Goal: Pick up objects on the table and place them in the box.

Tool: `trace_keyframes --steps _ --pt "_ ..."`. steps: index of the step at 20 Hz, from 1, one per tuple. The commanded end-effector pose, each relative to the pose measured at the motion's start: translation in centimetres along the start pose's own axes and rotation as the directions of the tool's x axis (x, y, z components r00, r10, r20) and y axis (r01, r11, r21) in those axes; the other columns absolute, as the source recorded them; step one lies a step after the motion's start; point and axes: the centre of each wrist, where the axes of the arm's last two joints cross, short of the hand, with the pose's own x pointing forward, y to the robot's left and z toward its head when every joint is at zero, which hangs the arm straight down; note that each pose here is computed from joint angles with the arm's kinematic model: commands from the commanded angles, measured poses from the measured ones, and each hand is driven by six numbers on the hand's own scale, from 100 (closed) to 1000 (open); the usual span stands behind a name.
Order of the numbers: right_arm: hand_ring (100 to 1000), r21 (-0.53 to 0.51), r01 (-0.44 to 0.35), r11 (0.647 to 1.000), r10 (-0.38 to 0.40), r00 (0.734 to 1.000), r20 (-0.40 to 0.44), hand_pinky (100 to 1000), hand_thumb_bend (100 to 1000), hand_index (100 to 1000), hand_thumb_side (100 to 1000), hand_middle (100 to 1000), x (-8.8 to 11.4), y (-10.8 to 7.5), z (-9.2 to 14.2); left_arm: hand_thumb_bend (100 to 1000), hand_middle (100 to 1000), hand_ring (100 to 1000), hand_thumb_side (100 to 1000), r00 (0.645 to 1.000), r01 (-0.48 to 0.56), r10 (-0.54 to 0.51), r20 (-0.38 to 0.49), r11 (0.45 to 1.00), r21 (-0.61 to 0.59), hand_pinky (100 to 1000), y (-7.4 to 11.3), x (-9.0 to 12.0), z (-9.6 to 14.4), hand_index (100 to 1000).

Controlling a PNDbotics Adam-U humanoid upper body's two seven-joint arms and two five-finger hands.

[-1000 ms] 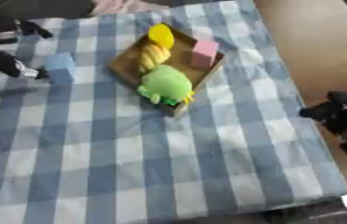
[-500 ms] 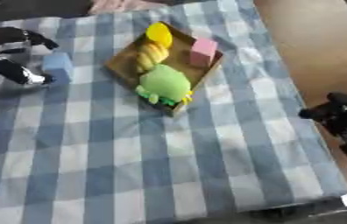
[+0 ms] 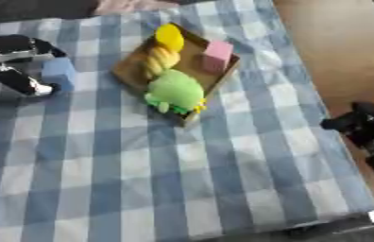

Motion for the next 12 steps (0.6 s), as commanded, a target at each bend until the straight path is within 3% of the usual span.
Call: trace_keyframes --steps 1,6,8,12 --pt "803 0.013 -0.022 1.000 0.022 1.000 0.009 919 100 900 505 727 0.6 -0.2 -0.4 246 763 899 368 1.000 0.018 -0.016 -0.025 0.999 0.050 936 1.7 -0.5 0.5 886" --pt "803 0.013 -0.022 1.000 0.022 1.000 0.008 920 100 901 503 727 0.6 -0.1 -0.4 154 579 757 195 0.999 0.021 -0.018 -0.030 0.995 0.095 895 2.0 -0.2 0.5 736" --pt "803 0.013 -0.022 1.000 0.022 1.000 0.007 921 100 901 500 727 0.6 -0.1 -0.3 100 544 717 197 1.000 0.017 -0.015 -0.018 0.993 0.119 871 2.4 0.1 0.5 702" --pt "803 0.012 -0.022 1.000 0.022 1.000 0.004 921 100 901 497 727 0.6 -0.2 -0.2 100 543 700 204 0.998 0.019 -0.030 0.050 0.976 0.217 860 5.2 1.5 0.9 702"
